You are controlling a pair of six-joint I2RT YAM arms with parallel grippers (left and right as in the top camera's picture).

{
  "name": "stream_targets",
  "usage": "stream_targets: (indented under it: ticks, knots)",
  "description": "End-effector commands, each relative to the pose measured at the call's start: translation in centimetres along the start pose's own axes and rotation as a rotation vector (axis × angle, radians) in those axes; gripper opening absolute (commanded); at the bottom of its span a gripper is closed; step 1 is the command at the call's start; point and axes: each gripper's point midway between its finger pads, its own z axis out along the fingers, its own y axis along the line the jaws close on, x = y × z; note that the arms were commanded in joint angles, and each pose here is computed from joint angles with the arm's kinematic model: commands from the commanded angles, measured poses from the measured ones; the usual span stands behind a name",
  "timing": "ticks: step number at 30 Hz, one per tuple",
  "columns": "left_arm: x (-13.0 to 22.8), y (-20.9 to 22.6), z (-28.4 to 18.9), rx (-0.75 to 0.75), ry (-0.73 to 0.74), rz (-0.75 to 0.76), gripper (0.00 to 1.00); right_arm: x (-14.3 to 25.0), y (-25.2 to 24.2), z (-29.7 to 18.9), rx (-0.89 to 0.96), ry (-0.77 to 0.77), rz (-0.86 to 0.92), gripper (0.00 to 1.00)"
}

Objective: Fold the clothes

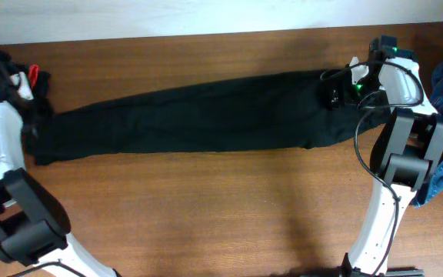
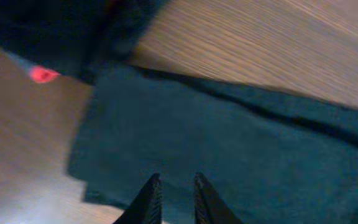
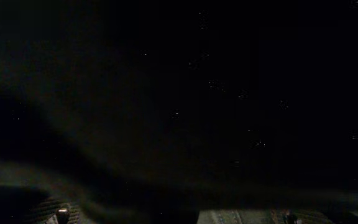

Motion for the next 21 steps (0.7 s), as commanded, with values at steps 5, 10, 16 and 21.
stream_targets:
  ticks: [5,10,16,21]
  knots:
    - [3.9,0.3,3.9,0.0,0.125,-0.023,0.17,0.9,-0.2,2.1,0.005,0.045,0.004,0.99]
    - [5.3,0.6,6.5,-0.008,0.179,-0.024,0.17,0.9,-0.2,2.1,0.005,0.045,0.004,0.99]
    - [5.9,0.7,8.7,-0.008,0.198,-0.025,0.18,0.9,-0.2,2.1,0.005,0.045,0.004,0.99]
    - [6.3,0.8,9.2,-0.015,0.213,-0.026,0.19,0.9,-0.2,2.1,0.005,0.045,0.004,0.99]
